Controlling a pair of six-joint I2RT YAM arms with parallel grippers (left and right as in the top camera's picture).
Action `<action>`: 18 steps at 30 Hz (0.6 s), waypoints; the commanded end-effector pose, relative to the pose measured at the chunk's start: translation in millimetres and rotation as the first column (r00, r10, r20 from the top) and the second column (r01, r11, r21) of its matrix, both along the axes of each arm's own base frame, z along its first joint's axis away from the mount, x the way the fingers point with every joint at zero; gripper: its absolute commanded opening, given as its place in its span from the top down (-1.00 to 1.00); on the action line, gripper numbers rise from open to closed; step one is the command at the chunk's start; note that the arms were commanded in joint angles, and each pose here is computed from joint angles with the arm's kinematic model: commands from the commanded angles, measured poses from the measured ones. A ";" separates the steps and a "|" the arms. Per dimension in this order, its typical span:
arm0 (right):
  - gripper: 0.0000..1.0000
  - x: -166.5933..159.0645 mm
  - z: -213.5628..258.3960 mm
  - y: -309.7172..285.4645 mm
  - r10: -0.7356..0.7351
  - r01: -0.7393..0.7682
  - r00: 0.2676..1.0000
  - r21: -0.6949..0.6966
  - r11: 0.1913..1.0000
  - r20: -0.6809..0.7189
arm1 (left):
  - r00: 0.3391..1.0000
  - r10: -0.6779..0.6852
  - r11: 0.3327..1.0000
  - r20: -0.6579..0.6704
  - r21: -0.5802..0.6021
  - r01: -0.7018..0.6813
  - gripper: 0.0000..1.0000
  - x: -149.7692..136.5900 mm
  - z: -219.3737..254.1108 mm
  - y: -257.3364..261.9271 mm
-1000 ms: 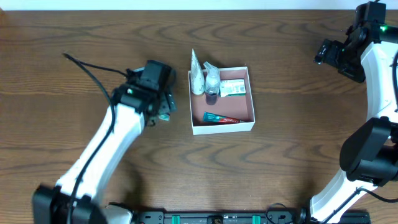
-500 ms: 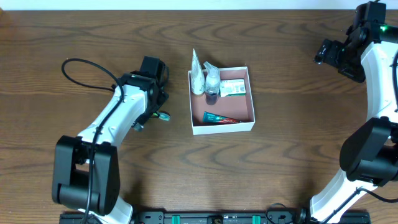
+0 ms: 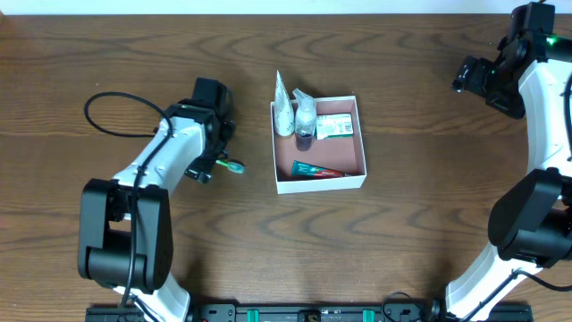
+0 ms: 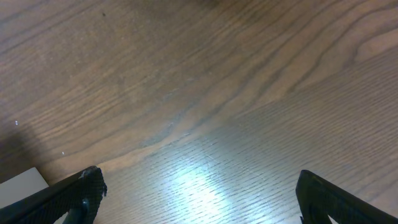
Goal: Pack container
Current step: 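Move the left gripper over the green-white toothbrush, then grasp the toothbrush handle with the left gripper and lift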
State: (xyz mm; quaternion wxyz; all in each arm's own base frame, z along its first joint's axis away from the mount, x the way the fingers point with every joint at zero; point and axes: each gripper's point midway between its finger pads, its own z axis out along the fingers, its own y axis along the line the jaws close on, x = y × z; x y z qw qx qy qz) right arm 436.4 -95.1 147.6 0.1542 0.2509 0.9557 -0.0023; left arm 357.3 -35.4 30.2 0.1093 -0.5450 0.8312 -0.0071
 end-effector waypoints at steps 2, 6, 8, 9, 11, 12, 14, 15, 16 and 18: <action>-0.99 1.4 17.1 -3.0 -0.004 0.004 0.999 -0.015 1.000 0.041 | 0.999 0.032 0.999 -0.001 -0.013 -0.032 -0.96 3.2 -1.0 8.4; -0.98 1.3 17.1 -3.0 -0.004 0.004 0.999 -0.015 1.000 0.040 | 1.000 -0.013 1.000 0.017 -0.014 0.013 -0.96 10.3 -3.1 7.8; -0.98 1.4 17.1 -3.0 -0.004 0.004 0.999 -0.015 1.000 0.041 | 1.000 -0.025 1.000 0.013 -0.015 0.025 -0.96 11.1 -6.3 7.2; -0.99 1.4 17.1 -3.0 -0.004 0.004 0.999 -0.015 1.000 0.041 | 1.000 -0.025 1.000 0.004 -0.015 0.025 -0.96 10.3 -9.3 6.9; -0.99 1.4 17.1 -3.0 -0.004 0.004 0.999 -0.015 1.000 0.041 | 0.999 -0.028 0.999 -0.020 -0.031 0.027 -0.96 7.8 -17.3 4.2; -0.98 1.3 17.1 -3.0 -0.004 0.004 0.999 -0.015 1.000 0.040 | 0.999 -0.029 0.999 -0.033 -0.036 0.028 -0.96 6.4 -21.6 3.3; -0.99 1.4 17.1 -3.0 -0.004 0.004 0.999 -0.015 1.000 0.041 | 0.998 -0.030 0.999 -0.055 -0.044 0.028 -0.96 3.9 -29.1 1.8; -0.99 1.4 17.1 -3.0 -0.004 0.004 0.999 -0.015 1.000 0.041 | 0.997 -0.031 0.998 -0.066 -0.050 0.028 -0.96 2.6 -32.8 0.8; -0.98 1.4 17.1 -3.0 -0.004 0.004 0.999 -0.015 1.000 0.041 | 0.997 -0.033 0.998 -0.075 -0.057 0.029 -0.96 1.5 -35.5 -0.4; -0.98 1.4 17.1 -3.0 -0.004 0.004 0.999 -0.015 1.000 0.041 | 0.995 -0.033 0.998 -0.089 -0.056 0.028 -0.96 -0.3 -40.6 -0.4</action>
